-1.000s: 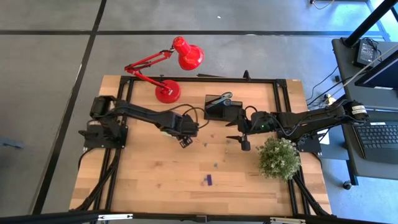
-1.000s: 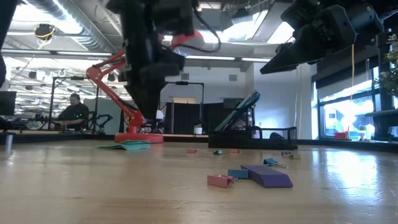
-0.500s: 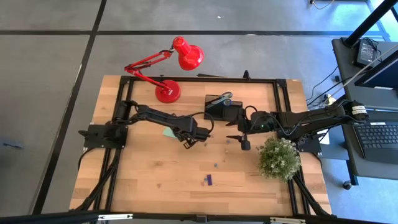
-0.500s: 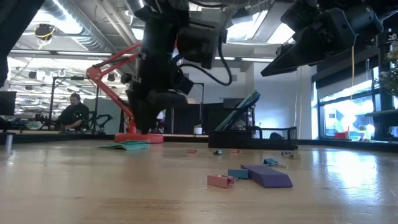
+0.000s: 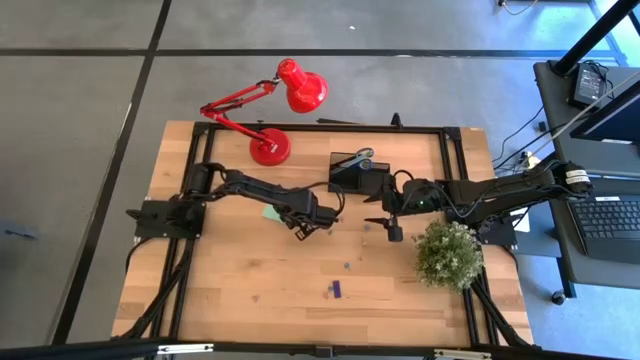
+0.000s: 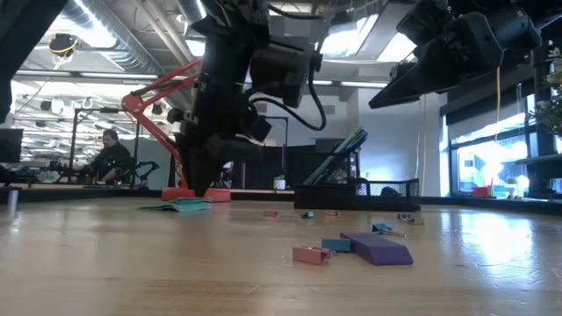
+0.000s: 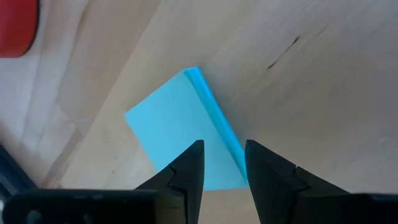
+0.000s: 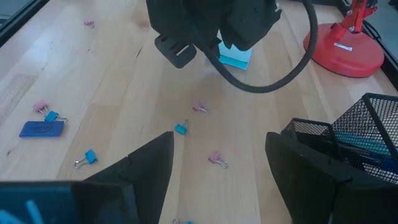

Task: Pick and place office supplies into organizer
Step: Put the blue sticky notes into the black desk organizer

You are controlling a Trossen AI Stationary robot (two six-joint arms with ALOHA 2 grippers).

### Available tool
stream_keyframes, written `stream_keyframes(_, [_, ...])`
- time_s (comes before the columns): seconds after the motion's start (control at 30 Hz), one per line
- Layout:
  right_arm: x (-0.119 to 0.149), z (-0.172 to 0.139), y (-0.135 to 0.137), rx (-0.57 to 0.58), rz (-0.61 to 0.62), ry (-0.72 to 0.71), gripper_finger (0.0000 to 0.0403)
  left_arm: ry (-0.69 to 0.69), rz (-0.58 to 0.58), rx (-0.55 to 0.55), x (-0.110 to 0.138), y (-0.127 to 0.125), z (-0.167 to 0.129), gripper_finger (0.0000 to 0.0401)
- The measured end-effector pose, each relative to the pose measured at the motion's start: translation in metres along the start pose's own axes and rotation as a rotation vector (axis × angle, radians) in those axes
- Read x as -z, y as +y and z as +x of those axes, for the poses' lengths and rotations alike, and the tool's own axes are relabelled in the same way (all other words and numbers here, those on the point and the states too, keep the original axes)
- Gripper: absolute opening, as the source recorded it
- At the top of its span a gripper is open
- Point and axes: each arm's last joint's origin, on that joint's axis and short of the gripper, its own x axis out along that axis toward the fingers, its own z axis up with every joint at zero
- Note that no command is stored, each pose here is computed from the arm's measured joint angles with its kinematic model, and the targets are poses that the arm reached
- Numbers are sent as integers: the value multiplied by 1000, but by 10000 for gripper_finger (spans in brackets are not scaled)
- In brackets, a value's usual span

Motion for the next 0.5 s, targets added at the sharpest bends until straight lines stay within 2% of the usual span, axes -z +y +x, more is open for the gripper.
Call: stream_keyframes(0.5, [0,0,0,-1,0,2,255,38,4,-18,0,-6,12,109])
